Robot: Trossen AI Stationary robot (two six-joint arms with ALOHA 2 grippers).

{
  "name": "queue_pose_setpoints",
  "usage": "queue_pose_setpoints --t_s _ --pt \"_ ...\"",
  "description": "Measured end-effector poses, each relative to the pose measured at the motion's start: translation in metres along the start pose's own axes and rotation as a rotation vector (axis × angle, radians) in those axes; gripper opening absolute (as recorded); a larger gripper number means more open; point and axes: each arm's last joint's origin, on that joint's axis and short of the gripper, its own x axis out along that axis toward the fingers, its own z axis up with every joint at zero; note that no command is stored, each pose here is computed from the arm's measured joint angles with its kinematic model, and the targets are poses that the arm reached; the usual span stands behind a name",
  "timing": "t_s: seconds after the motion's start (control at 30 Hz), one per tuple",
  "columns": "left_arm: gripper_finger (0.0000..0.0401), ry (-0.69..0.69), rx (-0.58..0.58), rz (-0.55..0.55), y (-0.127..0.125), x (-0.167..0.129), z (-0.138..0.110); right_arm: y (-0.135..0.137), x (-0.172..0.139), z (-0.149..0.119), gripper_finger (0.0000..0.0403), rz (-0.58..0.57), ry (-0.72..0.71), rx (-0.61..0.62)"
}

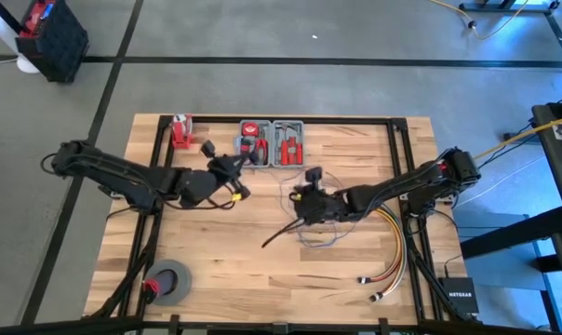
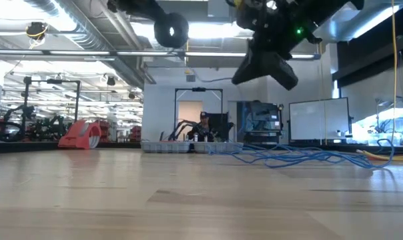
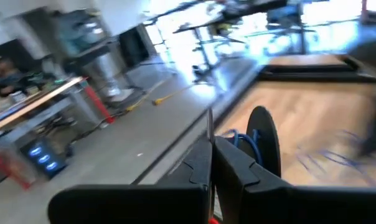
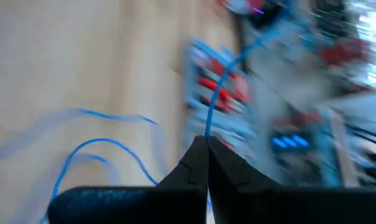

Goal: Coil cords
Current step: Uncoil the blue wire from the spool

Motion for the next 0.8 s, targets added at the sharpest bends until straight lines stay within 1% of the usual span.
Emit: queue_pose_setpoints --t_s 0.07,0.17,0.27,0.33,0.4,0.47,0.6,0.7,0.8 --pt "0.0 0.0 0.005 -0.051 -0.001 -0.006 0.0 -0.006 -0.003 -0.004 0.0 -0.1 0.059 -0.014" --pt "0.0 0.02 0.028 -0.075 0.004 -0.014 -0.002 -0.017 -0.013 -0.005 0.0 -0.234 0.1 -0.009" --pt "0.0 0.084 0.092 -0.098 0.006 -0.017 -0.012 -0.034 -0.028 -0.002 0.0 -0.3 0.077 0.02" --pt "0.0 0.124 0.129 -0.111 0.007 -0.017 -0.018 -0.046 -0.04 -0.001 0.0 -0.317 0.045 0.052" --pt "0.0 0.149 0.153 -0.108 0.007 -0.015 -0.022 -0.059 -0.053 0.001 0.0 -0.324 -0.012 0.114" --pt "0.0 0.16 0.152 -0.091 0.009 -0.011 -0.022 -0.069 -0.064 0.004 0.0 -0.296 -0.096 0.163" --pt "0.0 0.189 0.127 -0.04 0.013 0.001 -0.026 -0.081 -0.077 0.015 0.0 -0.176 -0.316 0.246" --pt "0.0 0.21 0.083 0.001 0.017 0.01 -0.028 -0.082 -0.081 0.023 0.0 -0.047 -0.483 0.261" --pt "0.0 0.223 0.014 0.05 0.023 0.02 -0.029 -0.075 -0.078 0.031 0.0 0.104 -0.617 0.24"
